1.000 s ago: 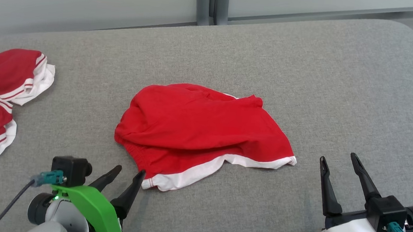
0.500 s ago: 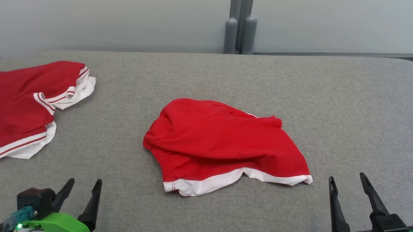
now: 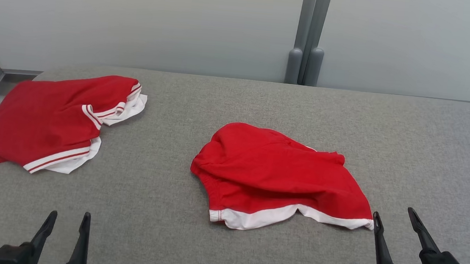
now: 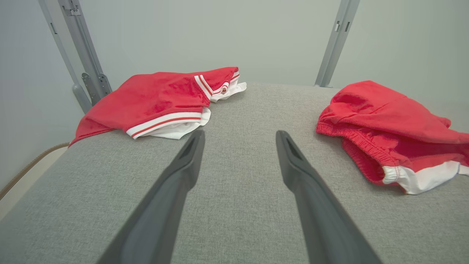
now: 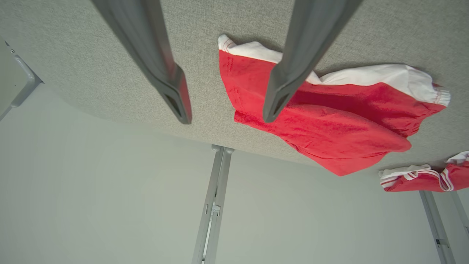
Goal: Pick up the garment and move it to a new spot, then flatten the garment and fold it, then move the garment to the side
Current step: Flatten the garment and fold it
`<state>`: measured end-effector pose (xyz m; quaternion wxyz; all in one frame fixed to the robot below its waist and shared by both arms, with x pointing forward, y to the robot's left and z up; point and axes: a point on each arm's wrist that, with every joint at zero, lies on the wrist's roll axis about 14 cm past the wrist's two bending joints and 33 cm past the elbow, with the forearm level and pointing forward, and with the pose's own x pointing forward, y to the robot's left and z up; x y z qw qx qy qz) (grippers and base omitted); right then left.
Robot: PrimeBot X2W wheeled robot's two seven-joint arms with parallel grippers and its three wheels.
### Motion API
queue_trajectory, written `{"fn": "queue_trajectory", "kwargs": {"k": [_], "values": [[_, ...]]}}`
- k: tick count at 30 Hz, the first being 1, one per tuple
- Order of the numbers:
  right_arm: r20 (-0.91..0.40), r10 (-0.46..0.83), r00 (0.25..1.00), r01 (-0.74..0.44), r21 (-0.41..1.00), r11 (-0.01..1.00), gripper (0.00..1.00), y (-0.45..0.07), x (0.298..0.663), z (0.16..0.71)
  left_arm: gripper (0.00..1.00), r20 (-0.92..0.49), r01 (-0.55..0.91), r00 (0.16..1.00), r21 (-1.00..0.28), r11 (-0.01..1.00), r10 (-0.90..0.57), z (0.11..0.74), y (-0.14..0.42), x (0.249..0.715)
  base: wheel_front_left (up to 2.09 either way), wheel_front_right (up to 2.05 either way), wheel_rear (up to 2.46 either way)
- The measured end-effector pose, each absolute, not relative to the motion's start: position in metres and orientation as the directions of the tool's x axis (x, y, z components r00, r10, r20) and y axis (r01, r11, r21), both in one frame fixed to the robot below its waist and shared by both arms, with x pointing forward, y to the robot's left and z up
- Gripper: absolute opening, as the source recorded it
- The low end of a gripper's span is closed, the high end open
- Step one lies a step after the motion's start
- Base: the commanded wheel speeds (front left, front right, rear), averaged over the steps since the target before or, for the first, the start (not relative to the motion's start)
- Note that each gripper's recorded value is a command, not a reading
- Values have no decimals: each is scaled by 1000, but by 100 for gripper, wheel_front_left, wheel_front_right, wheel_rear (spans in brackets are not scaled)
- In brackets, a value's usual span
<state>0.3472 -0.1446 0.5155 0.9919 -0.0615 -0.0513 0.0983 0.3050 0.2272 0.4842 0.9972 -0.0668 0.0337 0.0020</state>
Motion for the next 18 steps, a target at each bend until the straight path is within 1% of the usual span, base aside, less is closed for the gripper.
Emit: {"fn": "queue_trajectory", "kwargs": {"k": [6, 10, 18], "values": [[75, 189, 979, -178, -127, 976, 100, -149, 343, 511, 100, -65, -41, 997, -126, 991, 33, 475, 247, 286, 0, 0, 0], [54, 161, 985, -153, -135, 979, 100, -159, 340, 504, 100, -47, -55, 998, -116, 992, 50, 476, 254, 281, 0, 0, 0], [48, 138, 989, -131, -134, 982, 100, -167, 338, 502, 100, -37, -61, 998, -100, 993, 58, 475, 252, 281, 0, 0, 0]]}}
